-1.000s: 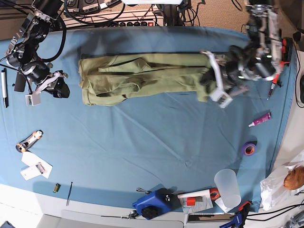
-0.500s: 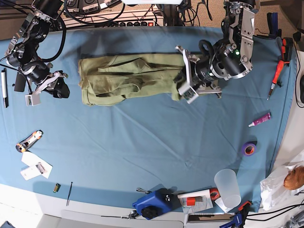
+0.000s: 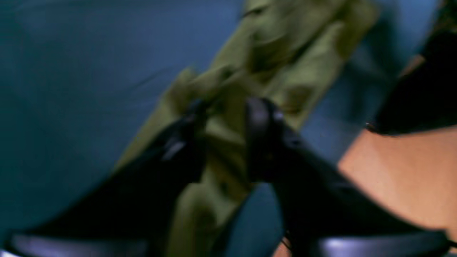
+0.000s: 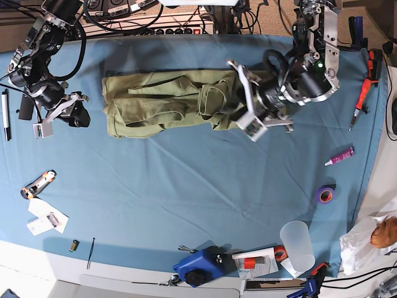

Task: Layout the t-shirt on the table in an organized manner, then fold the t-shirt properly
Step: 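Carry the strip end with the left gripper toward the strip's middle, then release the folded end with the left gripper and hold it above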

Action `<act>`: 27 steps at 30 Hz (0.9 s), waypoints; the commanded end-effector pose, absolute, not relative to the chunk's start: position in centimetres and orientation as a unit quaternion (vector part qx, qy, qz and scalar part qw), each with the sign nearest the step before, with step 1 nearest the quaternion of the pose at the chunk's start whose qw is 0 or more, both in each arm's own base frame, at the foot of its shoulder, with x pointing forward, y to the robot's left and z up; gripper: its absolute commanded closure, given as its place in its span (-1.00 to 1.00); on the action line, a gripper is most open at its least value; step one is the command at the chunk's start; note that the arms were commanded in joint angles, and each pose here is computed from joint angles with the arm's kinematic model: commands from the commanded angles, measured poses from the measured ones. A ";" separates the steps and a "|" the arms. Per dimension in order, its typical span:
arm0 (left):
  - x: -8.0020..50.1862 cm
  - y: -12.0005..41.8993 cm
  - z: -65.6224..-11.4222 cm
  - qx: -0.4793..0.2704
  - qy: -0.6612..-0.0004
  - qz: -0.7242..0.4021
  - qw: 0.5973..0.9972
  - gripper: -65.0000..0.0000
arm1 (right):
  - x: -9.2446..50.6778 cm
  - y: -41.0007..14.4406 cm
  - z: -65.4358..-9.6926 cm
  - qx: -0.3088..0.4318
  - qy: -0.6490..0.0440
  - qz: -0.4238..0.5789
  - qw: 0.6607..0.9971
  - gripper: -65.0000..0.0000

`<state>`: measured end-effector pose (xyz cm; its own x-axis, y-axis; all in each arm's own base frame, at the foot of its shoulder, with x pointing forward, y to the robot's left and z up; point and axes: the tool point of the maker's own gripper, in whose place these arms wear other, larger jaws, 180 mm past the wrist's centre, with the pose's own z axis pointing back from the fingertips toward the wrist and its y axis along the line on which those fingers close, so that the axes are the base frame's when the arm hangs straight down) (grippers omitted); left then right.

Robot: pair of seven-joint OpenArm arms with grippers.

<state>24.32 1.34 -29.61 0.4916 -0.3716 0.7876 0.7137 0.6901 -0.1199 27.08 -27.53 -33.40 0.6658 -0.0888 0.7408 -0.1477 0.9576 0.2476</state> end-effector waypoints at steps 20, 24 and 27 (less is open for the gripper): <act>21.0 -5.9 -33.1 -0.328 -0.336 -0.359 0.806 1.00 | 28.2 -28.0 -31.4 0.141 -0.446 0.021 0.883 0.50; 21.4 -6.8 -32.1 -0.332 -0.344 -0.363 0.800 1.00 | 28.6 -27.6 -30.6 0.159 -0.462 0.019 0.872 0.50; 21.5 -6.6 -30.5 -0.320 -0.357 -0.365 0.798 1.00 | 28.8 -27.3 -29.6 0.177 -0.476 0.020 0.861 0.50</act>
<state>21.13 -6.03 -31.90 0.5086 -0.3897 0.7678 0.8005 0.5425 -0.2548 28.07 -26.75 -31.41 0.5960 -0.1423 0.7903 -0.1861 0.9329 0.3083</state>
